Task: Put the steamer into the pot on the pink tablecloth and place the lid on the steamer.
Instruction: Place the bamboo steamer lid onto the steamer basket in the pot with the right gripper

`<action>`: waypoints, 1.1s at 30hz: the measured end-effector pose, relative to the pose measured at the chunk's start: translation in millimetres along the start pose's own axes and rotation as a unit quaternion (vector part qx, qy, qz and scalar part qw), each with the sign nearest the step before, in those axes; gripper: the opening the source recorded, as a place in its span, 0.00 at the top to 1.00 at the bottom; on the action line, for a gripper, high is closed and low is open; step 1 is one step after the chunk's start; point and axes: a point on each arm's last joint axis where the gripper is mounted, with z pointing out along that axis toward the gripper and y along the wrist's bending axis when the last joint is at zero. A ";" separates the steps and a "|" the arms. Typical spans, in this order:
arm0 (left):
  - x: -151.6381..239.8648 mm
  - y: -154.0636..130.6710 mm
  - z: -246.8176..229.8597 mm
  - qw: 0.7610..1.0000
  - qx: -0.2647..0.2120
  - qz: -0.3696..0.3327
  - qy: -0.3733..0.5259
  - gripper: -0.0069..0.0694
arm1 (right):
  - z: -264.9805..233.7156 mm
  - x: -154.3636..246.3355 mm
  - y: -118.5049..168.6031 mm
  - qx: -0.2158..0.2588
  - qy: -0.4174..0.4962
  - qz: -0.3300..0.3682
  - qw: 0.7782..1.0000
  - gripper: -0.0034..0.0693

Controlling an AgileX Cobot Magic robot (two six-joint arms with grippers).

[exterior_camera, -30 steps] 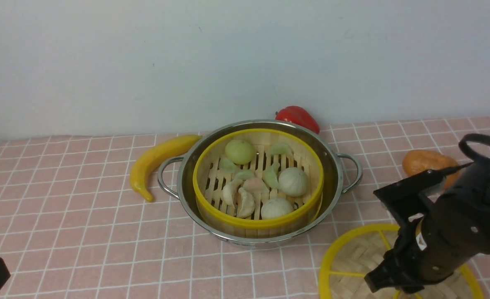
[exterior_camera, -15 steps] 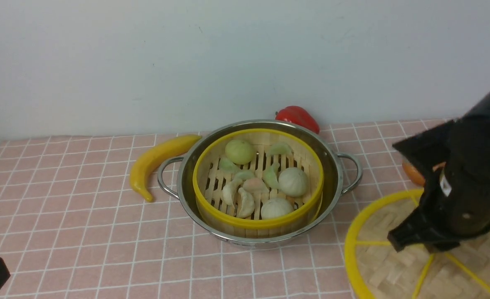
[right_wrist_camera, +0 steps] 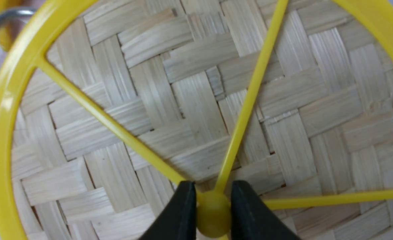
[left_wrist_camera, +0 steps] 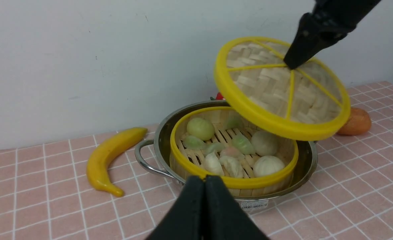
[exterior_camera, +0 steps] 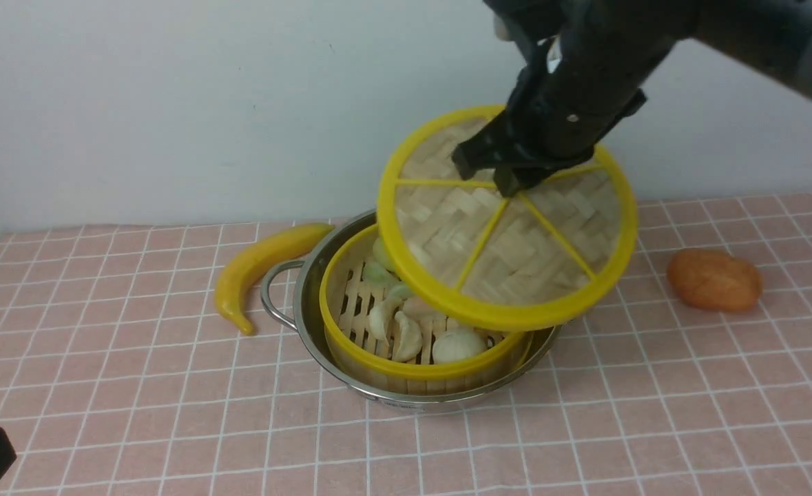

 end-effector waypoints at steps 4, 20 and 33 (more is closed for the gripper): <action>0.0 0.0 0.0 1.000 0.000 0.000 0.000 0.94 | 39.6 -1.8 7.0 -0.025 0.033 0.002 0.999 0.75; 0.0 0.0 0.0 1.000 0.000 0.005 0.000 0.93 | 65.7 2.4 11.8 -0.048 0.059 -0.021 0.997 0.75; 0.3 0.0 0.0 1.000 0.000 0.005 0.001 0.93 | 76.3 -0.1 23.8 -0.058 0.032 -0.044 0.997 0.75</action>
